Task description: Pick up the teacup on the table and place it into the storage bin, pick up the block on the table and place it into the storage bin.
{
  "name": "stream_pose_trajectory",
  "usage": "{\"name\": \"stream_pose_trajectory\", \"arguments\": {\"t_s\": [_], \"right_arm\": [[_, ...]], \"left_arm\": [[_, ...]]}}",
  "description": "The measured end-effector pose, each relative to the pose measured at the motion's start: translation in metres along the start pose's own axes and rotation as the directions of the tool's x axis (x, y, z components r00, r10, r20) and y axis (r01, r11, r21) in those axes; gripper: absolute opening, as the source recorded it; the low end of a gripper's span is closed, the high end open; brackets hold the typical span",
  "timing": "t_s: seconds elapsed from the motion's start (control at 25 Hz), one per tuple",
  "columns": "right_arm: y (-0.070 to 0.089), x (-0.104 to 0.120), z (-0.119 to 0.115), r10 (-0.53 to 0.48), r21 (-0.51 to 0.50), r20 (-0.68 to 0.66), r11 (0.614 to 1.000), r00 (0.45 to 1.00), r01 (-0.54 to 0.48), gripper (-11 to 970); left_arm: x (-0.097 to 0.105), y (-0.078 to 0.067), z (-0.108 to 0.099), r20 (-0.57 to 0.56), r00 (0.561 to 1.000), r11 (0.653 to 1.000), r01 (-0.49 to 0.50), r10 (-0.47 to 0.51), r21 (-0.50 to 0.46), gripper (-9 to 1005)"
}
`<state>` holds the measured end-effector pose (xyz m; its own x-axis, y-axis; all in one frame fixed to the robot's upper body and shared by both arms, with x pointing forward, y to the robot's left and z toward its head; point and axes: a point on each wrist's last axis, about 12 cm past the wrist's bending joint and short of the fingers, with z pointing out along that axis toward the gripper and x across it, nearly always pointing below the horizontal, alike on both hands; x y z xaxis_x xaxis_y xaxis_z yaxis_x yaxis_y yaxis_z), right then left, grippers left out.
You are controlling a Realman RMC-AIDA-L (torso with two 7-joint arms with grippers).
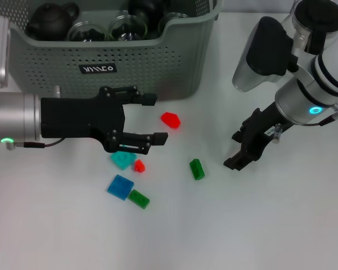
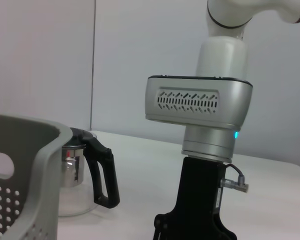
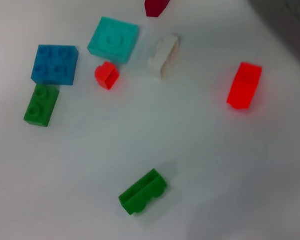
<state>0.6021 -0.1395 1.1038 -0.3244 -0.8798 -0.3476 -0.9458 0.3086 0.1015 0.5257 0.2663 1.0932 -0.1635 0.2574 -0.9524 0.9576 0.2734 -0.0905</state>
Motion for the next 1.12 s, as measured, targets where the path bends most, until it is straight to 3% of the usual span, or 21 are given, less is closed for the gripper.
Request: {"name": "stream_pose_trajectory", "arguments": {"t_s": [0.4,0.72,1.12], "right_arm": [[0.002,-0.001,0.001,-0.004,-0.004,-0.024,1.000,1.000,0.004,498],[0.004,-0.004,-0.010,-0.013,0.000,-0.008,1.000,1.000,0.013,436],[0.001,-0.005,-0.018,-0.009,0.020,0.012,1.000,1.000,0.009,452]], "left_arm": [[0.001,0.001,0.000,0.002,1.000,1.000,0.002,-0.002,-0.010,860],[0.001,0.000,-0.001,0.003,1.000,1.000,0.006,-0.006,-0.012,860],[0.007,0.000,-0.001,-0.010,1.000,0.999,0.026,-0.026,-0.025,859]]}}
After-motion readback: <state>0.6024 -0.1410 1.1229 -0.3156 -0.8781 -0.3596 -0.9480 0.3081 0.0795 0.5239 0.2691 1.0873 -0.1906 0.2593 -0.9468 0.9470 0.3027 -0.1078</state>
